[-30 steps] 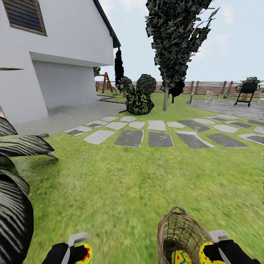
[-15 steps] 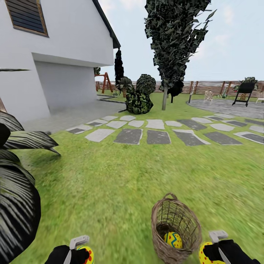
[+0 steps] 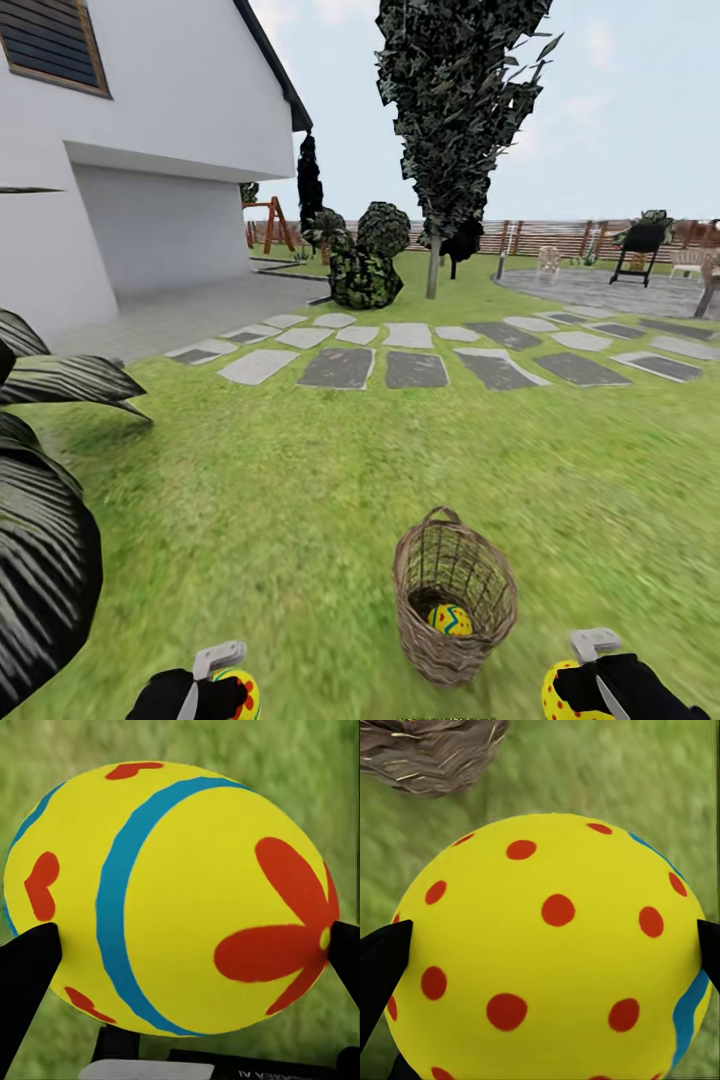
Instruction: Take the three Easter eggs out of the wicker basket on the lawn in the garden, then place them on the lawn next to a single tree (choose any tree) so that all three eggs are next to the same tree and none are left in the basket.
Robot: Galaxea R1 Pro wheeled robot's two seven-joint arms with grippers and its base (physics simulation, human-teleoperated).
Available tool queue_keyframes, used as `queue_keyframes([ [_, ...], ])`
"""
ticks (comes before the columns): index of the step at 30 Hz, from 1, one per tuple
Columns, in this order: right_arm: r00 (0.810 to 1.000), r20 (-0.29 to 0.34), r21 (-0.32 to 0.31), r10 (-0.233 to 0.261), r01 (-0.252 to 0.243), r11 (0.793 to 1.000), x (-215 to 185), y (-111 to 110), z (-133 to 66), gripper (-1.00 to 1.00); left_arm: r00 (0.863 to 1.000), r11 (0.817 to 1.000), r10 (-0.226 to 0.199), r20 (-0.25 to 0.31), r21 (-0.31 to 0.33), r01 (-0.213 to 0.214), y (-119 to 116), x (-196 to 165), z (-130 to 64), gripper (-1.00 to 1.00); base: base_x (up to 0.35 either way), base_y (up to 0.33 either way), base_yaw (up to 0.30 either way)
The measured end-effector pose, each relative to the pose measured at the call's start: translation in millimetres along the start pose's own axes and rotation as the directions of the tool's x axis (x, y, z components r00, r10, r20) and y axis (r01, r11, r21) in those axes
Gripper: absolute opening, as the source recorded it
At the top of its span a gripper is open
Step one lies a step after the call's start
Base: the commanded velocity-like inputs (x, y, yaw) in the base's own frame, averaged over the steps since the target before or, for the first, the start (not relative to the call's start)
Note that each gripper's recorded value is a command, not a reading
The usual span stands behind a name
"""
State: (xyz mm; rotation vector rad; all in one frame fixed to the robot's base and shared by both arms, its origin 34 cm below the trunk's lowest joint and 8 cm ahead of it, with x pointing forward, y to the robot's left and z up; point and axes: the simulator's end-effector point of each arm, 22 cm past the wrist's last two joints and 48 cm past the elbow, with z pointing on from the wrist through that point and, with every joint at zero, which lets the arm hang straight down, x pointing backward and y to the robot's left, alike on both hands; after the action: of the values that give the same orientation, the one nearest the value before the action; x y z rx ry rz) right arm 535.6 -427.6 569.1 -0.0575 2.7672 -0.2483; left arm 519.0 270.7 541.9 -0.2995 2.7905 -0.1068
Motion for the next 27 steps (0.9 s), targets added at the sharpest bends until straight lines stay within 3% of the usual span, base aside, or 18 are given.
queue_keyframes([
  [27,1.000,0.000,0.010,0.001,-0.001,1.000,0.2,-4.9,-0.3,-1.00,1.000,1.000,0.000,-0.003,0.008,0.000,-5.8,1.6,0.5,-1.00,0.000,0.000,-0.268],
])
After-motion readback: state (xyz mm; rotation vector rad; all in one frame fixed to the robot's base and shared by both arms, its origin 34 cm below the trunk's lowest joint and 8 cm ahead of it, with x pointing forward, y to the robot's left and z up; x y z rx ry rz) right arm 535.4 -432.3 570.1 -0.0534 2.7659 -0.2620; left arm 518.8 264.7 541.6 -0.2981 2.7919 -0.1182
